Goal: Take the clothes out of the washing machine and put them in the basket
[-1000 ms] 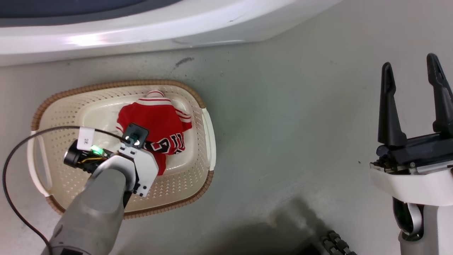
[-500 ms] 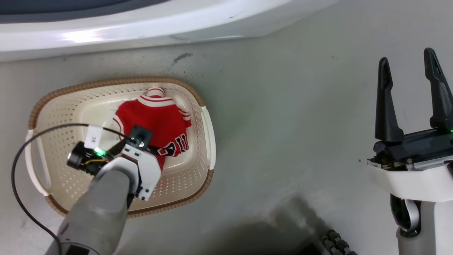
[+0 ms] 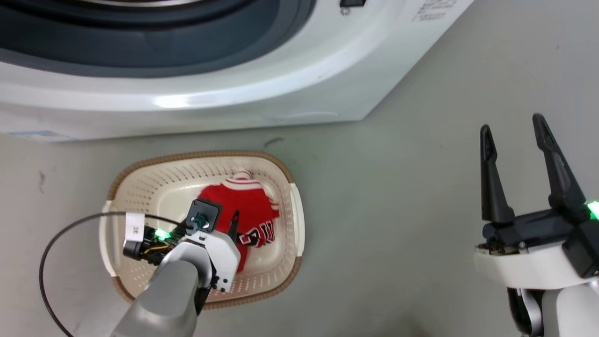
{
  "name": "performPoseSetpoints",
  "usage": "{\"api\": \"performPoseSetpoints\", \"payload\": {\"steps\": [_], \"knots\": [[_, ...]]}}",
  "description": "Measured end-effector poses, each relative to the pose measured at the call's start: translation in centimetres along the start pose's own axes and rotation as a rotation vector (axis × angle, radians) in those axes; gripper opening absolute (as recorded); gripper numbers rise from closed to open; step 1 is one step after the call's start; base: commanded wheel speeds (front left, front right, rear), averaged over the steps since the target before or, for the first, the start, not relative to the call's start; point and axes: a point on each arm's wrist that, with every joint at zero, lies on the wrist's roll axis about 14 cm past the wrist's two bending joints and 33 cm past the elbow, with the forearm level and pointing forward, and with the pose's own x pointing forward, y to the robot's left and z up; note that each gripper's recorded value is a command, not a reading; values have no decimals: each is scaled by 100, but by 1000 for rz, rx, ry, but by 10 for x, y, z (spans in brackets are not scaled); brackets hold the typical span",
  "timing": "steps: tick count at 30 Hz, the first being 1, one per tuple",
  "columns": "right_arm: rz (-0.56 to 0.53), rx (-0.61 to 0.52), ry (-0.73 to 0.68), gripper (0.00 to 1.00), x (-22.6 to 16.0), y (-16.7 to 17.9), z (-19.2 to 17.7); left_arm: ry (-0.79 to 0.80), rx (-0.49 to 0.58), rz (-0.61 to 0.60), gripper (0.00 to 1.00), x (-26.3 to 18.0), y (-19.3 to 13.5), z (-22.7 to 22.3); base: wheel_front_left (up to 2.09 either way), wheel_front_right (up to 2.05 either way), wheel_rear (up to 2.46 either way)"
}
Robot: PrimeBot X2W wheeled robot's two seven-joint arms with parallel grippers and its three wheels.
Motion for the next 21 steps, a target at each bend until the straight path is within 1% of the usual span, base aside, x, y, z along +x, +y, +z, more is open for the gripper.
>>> {"api": "performPoseSetpoints", "payload": {"steps": [6, 12, 16, 21], "knots": [[11, 5, -38, 100, -18, 6, 23, -200, -57, 89, 100, -36, 11, 48, 0, 0, 0], [12, 7, -83, 100, -31, 7, 44, -423, -92, 173, 100, -78, 22, 102, 0, 0, 0], [12, 8, -107, 100, -37, 8, 55, -566, -98, 223, 100, -107, 30, 138, 0, 0, 0], [9, 7, -126, 100, -41, 7, 62, -698, -102, 265, 100, -133, 40, 172, 0, 0, 0]]}}
